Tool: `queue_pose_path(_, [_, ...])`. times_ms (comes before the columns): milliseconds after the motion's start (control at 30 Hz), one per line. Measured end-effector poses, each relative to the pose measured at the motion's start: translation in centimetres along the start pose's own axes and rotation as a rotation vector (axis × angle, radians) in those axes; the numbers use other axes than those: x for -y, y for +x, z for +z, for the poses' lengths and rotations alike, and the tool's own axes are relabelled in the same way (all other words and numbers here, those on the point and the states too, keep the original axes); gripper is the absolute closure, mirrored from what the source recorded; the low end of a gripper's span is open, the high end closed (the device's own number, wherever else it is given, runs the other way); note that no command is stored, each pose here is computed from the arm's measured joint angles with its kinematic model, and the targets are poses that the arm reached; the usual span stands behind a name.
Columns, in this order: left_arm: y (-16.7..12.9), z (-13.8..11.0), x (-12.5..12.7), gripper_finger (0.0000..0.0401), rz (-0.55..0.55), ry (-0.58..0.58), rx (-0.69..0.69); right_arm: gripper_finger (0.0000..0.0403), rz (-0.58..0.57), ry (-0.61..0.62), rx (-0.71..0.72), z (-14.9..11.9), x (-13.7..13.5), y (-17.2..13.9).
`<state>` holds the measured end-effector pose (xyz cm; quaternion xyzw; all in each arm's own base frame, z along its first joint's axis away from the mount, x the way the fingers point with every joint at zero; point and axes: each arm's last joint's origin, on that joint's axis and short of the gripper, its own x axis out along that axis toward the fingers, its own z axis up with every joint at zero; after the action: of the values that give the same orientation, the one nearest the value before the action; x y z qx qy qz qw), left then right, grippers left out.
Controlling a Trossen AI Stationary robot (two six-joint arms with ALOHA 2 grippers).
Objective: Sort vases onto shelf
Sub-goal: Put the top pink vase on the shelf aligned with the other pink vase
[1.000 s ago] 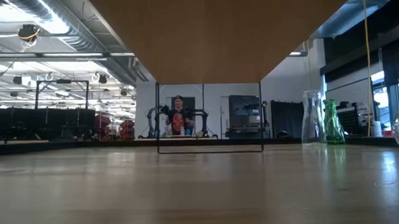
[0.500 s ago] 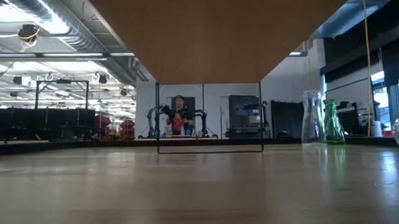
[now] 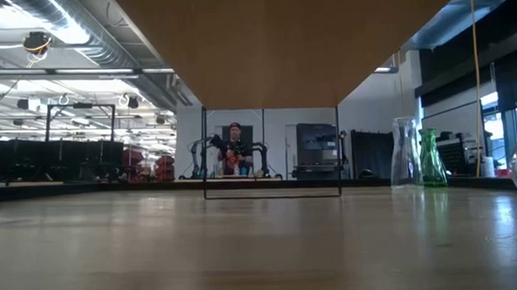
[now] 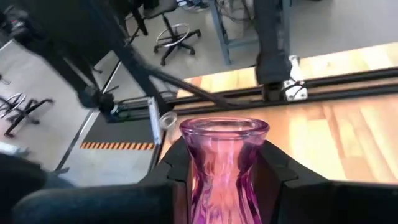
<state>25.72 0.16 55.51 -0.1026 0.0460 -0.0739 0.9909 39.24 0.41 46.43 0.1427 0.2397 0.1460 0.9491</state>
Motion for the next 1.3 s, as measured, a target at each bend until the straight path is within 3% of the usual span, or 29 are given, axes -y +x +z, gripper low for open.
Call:
queue_pose_path(67, [-0.4,0.2,-0.1,0.0333,0.021,0.001,0.015,0.0319,0.012,-0.022,0.011,0.1,-0.4,0.1])
queue_pose_path(233, [-4.6,2.0,0.7,0.0333,0.035,0.019,0.129,0.0319,0.012,-0.034,0.027,0.2,-0.4,0.3])
queue_pose_path(400, [-5.4,1.7,0.4,0.0333,0.168,0.03,0.121,0.0319,-0.005,-0.046,0.038,0.4,-0.6,-0.6])
queue_pose_path(533, [-9.9,2.5,1.3,0.0333,0.251,0.041,0.198,0.0319,-0.036,-0.067,0.045,0.4,-0.7,-1.1])
queue_pose_path(667, [-12.7,2.2,1.5,0.0333,0.342,0.054,0.193,0.0319,-0.112,-0.112,0.1,1.0,-1.4,-3.5])
queue_pose_path(867, [-14.3,0.6,1.3,0.0333,0.465,0.051,0.059,0.0319,-0.264,-0.128,0.193,1.8,-1.7,-8.9])
queue_pose_path(967, [-14.6,-0.1,1.1,0.0333,0.486,0.044,0.009,0.0319,-0.33,-0.13,0.247,1.9,-2.3,-12.3])
queue_pose_path(1133, [-11.7,-2.5,0.1,0.0333,0.492,0.027,-0.066,0.0319,-0.428,-0.117,0.258,1.1,-3.3,-16.0])
queue_pose_path(1233, [-9.9,-4.6,-0.7,0.0333,0.474,0.02,-0.049,0.0319,-0.441,-0.105,0.249,0.6,-3.8,-17.2])
queue_pose_path(1300, [-9.6,-5.9,-0.8,0.0333,0.405,0.016,0.015,0.0319,-0.44,-0.09,0.248,0.4,-4.0,-17.8])
